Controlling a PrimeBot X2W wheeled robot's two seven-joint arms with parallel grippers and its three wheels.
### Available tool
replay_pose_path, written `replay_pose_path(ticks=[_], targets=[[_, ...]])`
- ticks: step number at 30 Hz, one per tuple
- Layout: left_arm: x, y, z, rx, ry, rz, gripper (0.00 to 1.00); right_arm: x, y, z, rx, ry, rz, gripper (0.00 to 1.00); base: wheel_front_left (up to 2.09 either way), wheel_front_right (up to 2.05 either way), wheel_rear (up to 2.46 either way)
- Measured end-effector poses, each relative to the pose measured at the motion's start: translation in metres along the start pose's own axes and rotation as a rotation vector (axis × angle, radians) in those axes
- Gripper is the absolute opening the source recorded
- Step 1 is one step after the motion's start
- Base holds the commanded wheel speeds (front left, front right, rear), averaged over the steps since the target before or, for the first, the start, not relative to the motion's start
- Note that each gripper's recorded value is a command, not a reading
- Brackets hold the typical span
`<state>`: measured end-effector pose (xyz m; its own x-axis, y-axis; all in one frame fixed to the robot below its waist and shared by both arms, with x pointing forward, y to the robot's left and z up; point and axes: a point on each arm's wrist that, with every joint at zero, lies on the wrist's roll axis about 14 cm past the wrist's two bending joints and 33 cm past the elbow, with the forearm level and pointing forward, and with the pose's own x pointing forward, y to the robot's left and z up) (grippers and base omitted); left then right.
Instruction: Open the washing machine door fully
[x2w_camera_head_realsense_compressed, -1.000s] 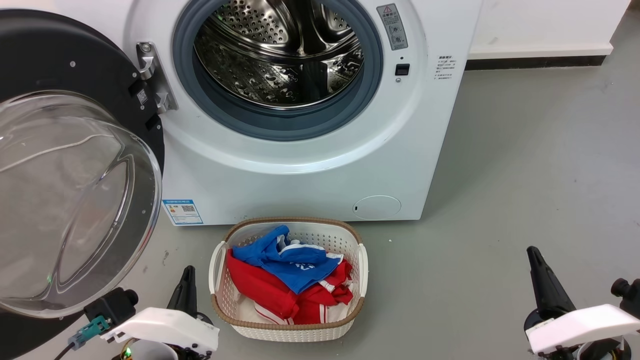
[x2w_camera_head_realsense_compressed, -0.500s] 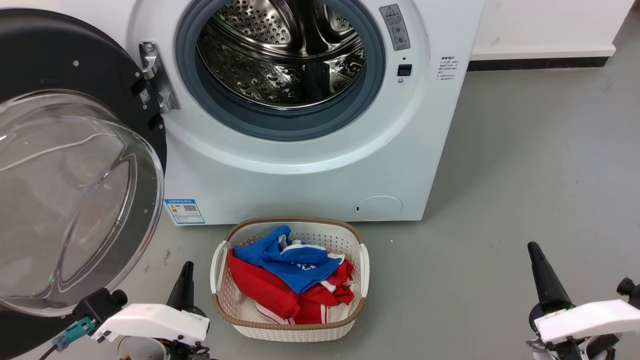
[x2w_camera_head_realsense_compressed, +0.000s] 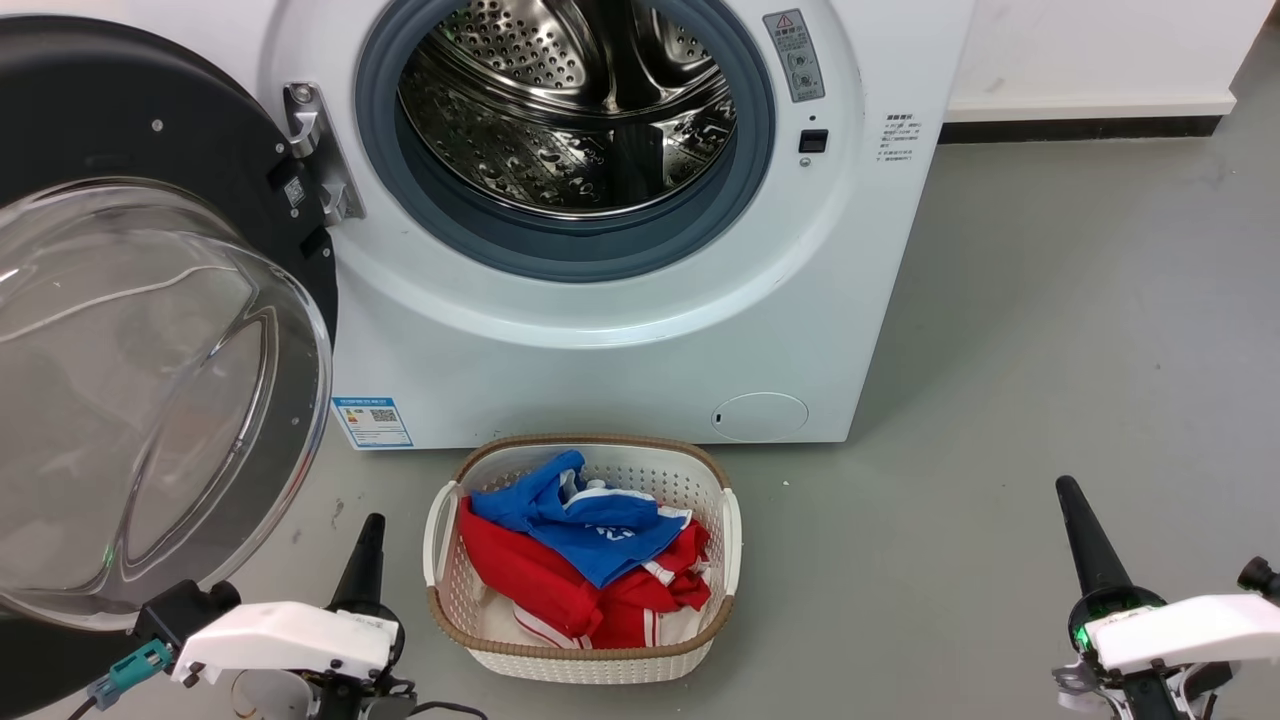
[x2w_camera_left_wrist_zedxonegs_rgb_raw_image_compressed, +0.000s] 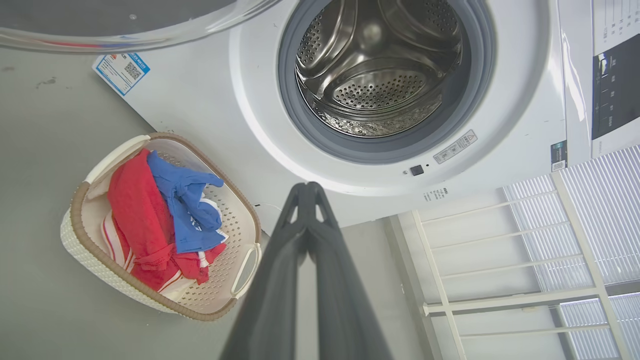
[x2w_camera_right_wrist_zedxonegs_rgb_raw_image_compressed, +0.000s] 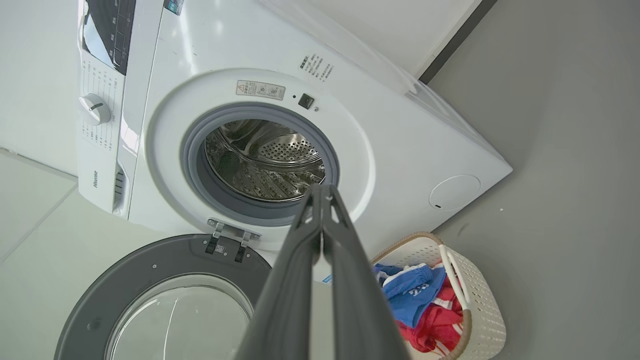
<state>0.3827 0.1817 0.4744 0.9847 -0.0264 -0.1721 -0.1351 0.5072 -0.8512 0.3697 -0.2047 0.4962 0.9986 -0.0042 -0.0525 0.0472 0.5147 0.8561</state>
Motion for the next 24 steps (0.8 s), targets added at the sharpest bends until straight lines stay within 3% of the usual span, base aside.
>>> replay_pose_path(ticks=[24], targets=[[0.001,-0.007,0.011,-0.228,-0.021,-0.051,0.0,0.007,0.003,0.001,0.228,-0.007,0.014,0.0,0.0,0.0,0.0]])
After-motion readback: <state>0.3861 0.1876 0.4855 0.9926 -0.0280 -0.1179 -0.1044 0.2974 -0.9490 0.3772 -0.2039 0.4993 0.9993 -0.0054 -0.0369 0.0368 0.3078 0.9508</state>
